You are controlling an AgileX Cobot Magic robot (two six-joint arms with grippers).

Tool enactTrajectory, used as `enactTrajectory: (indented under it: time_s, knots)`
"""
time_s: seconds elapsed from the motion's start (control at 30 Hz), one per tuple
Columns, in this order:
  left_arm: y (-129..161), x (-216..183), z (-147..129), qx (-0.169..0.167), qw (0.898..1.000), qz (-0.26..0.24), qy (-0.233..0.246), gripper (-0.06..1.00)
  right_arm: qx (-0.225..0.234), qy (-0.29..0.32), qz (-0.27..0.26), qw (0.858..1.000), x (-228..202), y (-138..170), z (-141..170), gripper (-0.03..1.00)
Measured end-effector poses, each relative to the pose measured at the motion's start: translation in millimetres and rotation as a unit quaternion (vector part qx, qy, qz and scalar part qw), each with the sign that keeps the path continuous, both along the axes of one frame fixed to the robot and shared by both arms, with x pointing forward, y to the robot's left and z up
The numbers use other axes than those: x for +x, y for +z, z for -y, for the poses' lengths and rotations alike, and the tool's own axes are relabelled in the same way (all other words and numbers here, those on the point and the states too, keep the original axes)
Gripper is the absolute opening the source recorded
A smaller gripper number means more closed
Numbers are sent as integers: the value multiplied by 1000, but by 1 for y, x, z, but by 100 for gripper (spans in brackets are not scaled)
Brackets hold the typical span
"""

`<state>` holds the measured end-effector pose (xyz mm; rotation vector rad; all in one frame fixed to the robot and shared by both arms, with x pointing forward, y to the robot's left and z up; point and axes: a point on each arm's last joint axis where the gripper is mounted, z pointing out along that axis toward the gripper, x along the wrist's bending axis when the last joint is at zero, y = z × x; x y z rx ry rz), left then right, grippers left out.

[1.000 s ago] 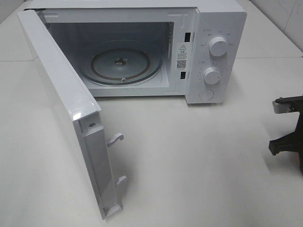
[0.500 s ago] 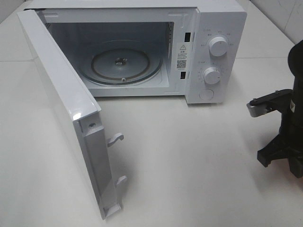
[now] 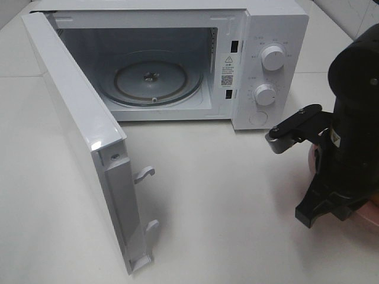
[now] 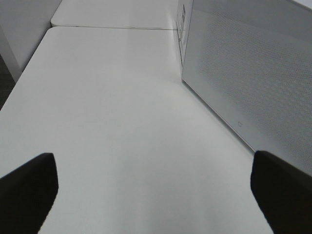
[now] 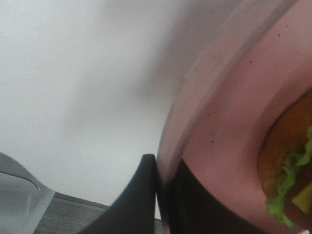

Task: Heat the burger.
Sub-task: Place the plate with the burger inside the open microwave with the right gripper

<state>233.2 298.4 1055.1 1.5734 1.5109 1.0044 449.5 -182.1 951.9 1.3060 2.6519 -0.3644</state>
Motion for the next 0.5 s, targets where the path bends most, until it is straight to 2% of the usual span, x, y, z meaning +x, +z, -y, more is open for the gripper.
enactTrajectory:
  time_s: [0.07, 0.17, 0.23, 0.33, 0.4, 0.47, 0.5]
  knots:
    - [0, 0, 0, 0, 1000, 0, 0, 100, -6, 29, 0, 1000, -9, 5, -9, 2]
    - [0, 0, 0, 0, 1000, 0, 0, 100, -9, 40, -1, 999, -12, 6, -12, 2]
    - [0, 0, 0, 0, 1000, 0, 0, 100, -15, 98, 2, 995, -24, 12, -24, 3]
    - [0, 0, 0, 0, 1000, 0, 0, 100, -15, 114, 3, 993, -27, 14, -27, 3]
    - [0, 0, 0, 0, 1000, 0, 0, 100, -20, 183, 0, 983, -37, 14, -38, 3]
    - [0, 0, 0, 0, 1000, 0, 0, 100, -24, 201, -4, 979, -40, 13, -40, 3]
    - [0, 0, 0, 0, 1000, 0, 0, 100, -27, 236, -12, 971, -47, 10, -43, 3]
